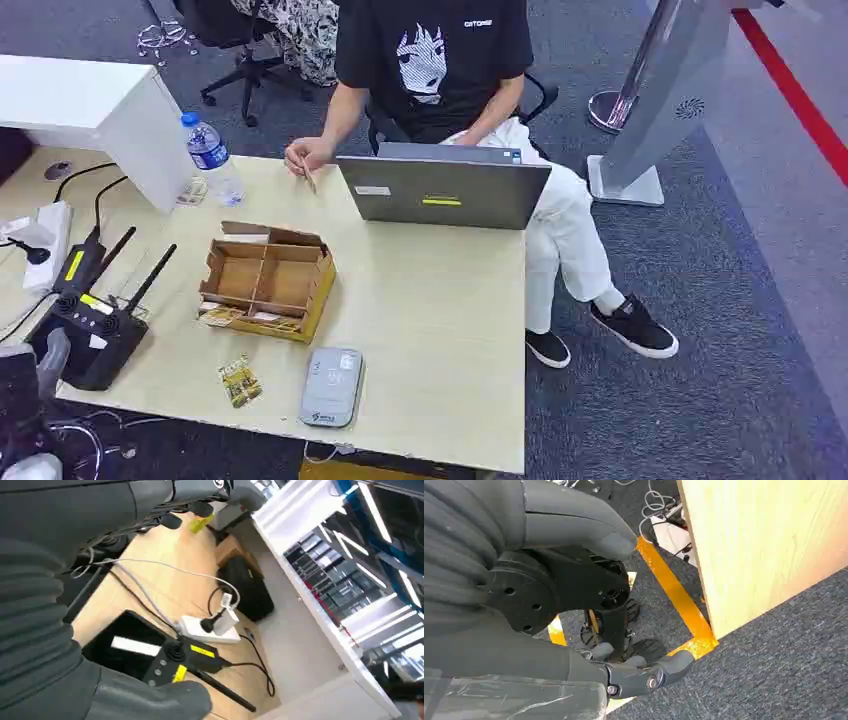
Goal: Pass the card to the sensor for recognition and then transmit it.
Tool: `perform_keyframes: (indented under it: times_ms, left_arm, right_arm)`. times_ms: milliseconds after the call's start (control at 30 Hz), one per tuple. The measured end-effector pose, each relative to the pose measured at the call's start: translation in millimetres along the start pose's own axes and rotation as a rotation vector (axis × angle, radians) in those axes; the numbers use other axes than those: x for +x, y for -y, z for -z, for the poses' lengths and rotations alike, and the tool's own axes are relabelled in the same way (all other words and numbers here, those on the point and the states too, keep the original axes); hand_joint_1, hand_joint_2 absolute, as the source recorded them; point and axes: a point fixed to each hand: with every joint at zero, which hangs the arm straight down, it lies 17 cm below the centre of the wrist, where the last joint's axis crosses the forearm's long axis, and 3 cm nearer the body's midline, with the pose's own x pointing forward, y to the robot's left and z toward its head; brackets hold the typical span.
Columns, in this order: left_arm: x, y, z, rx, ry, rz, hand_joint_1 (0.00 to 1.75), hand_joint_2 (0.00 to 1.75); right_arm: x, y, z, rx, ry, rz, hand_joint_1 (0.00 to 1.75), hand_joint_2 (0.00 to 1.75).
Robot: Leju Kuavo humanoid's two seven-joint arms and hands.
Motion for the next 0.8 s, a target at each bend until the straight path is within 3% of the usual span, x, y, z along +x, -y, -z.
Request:
perform_keyframes:
  times_ms: [33,467,800]
  left_arm:
    - [4.5,7.6,3.2,-0.019,0.014,0.02,0.0,1.75]
    - [63.4,120.8,36.1,-0.27,0.191,0.205,0.0,1.75]
    - [101.7,207.9,40.4,-0.449,0.363,0.402,0.0,1.75]
  right_arm:
    - [0.1,0.2,0.1,-0.001,-0.001,-0.001,0.0,1.75]
    - [2.8,7.0,1.5,-0.026,-0.01,0.001,0.0,1.75]
    - [5.4,12.8,2.8,-0.052,-0.017,0.003,0.0,1.75]
